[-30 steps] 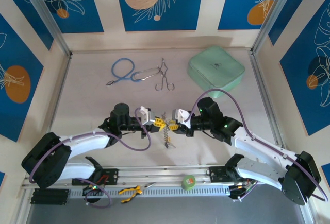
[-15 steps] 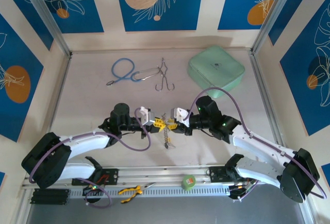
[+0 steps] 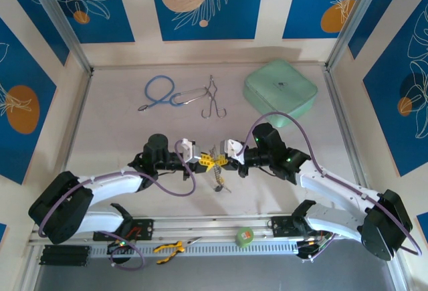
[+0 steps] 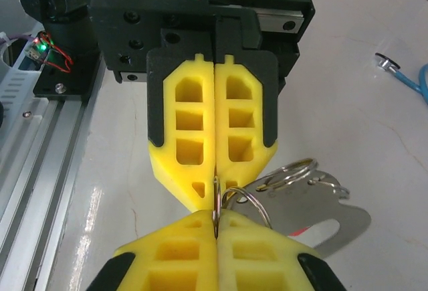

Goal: Put the keys on the keyring

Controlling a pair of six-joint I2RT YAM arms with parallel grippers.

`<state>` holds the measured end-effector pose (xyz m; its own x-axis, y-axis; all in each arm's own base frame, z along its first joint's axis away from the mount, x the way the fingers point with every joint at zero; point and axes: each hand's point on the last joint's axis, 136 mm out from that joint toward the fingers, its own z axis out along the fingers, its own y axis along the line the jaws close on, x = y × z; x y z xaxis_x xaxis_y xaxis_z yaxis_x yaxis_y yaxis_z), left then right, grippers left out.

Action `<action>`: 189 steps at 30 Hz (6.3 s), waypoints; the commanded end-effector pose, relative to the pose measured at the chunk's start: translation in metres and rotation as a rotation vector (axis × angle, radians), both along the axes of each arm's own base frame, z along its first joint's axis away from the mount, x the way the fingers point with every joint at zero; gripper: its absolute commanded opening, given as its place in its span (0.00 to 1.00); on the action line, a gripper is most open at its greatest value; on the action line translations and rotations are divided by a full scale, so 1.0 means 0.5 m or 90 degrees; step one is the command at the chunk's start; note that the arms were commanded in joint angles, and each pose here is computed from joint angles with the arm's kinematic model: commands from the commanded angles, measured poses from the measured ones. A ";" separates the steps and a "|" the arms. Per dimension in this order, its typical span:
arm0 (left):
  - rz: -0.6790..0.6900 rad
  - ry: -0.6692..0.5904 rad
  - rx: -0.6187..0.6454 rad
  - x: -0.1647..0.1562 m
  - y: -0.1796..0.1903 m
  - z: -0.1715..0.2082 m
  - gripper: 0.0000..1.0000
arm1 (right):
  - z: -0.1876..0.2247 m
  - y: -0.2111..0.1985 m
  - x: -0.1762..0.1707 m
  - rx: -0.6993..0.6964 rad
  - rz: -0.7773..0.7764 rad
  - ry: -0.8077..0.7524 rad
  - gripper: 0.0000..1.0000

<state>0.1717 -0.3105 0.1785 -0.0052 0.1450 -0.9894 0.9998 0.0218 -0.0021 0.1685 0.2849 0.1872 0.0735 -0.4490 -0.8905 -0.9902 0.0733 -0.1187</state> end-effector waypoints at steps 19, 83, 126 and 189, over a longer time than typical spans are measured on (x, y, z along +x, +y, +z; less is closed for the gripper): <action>-0.002 -0.030 0.028 0.000 -0.001 0.019 0.15 | -0.011 0.008 -0.005 -0.203 0.064 -0.037 0.00; -0.022 -0.032 -0.015 -0.019 0.001 0.025 0.00 | 0.020 -0.006 -0.010 0.007 -0.008 -0.060 0.18; -0.037 -0.034 -0.025 -0.023 -0.002 0.032 0.00 | 0.025 0.018 -0.004 0.015 0.019 -0.022 0.08; -0.040 -0.036 -0.033 -0.027 0.000 0.037 0.00 | 0.001 0.005 -0.016 -0.035 0.066 0.072 0.00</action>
<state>0.1660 -0.3079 0.1852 0.0207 0.1439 -0.9894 0.9997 0.0064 0.0219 0.1647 0.2853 0.1884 0.0271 -0.5054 -0.8624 -0.9996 -0.0086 -0.0264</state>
